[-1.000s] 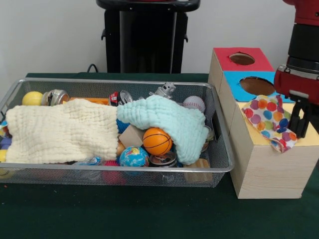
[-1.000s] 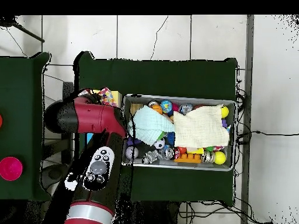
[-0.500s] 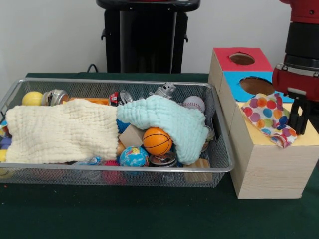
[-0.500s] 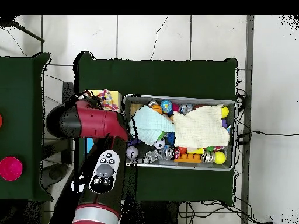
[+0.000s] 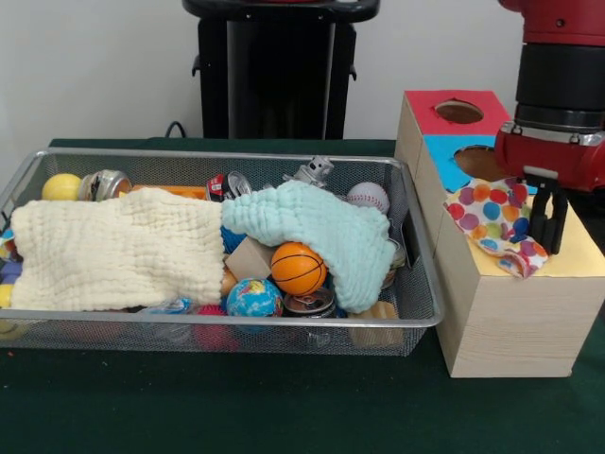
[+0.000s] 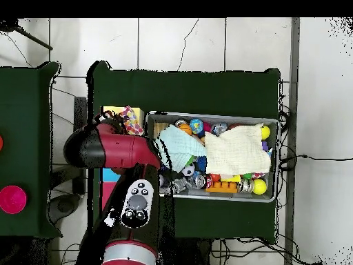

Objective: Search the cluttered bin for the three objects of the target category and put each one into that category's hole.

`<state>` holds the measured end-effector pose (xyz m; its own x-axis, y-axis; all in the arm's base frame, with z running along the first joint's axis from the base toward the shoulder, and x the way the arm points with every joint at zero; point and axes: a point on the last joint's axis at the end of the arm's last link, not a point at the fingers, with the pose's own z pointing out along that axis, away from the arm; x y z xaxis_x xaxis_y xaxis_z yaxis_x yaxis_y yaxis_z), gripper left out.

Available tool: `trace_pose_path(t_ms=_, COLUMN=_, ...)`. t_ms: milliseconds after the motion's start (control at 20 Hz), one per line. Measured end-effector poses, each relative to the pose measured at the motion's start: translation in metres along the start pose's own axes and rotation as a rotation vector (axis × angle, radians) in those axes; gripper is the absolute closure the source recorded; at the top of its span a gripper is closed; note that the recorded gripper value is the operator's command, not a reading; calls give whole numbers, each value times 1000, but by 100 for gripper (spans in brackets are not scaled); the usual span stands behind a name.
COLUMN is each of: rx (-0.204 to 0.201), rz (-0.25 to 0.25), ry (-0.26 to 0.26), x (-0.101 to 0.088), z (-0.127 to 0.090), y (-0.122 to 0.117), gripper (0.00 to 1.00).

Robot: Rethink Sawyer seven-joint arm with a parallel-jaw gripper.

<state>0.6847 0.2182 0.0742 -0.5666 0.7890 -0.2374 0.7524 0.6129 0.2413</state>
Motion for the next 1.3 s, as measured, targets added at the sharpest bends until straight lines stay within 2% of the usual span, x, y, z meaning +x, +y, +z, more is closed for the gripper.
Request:
trace_pose_path(t_ms=250, rx=2, rz=-15, ry=11, x=0, z=1, y=-5, gripper=100)
trace_pose_path(t_ms=500, rx=50, rz=-26, ry=45, x=16, z=12, y=-34, gripper=100)
trace_pose_path(t_ms=950, rx=-23, rz=-30, ry=-15, x=23, z=16, y=-41, gripper=100)
trace_pose_path(t_ms=1300, rx=-117, rz=-59, ry=-75, x=27, z=33, y=-42, gripper=100)
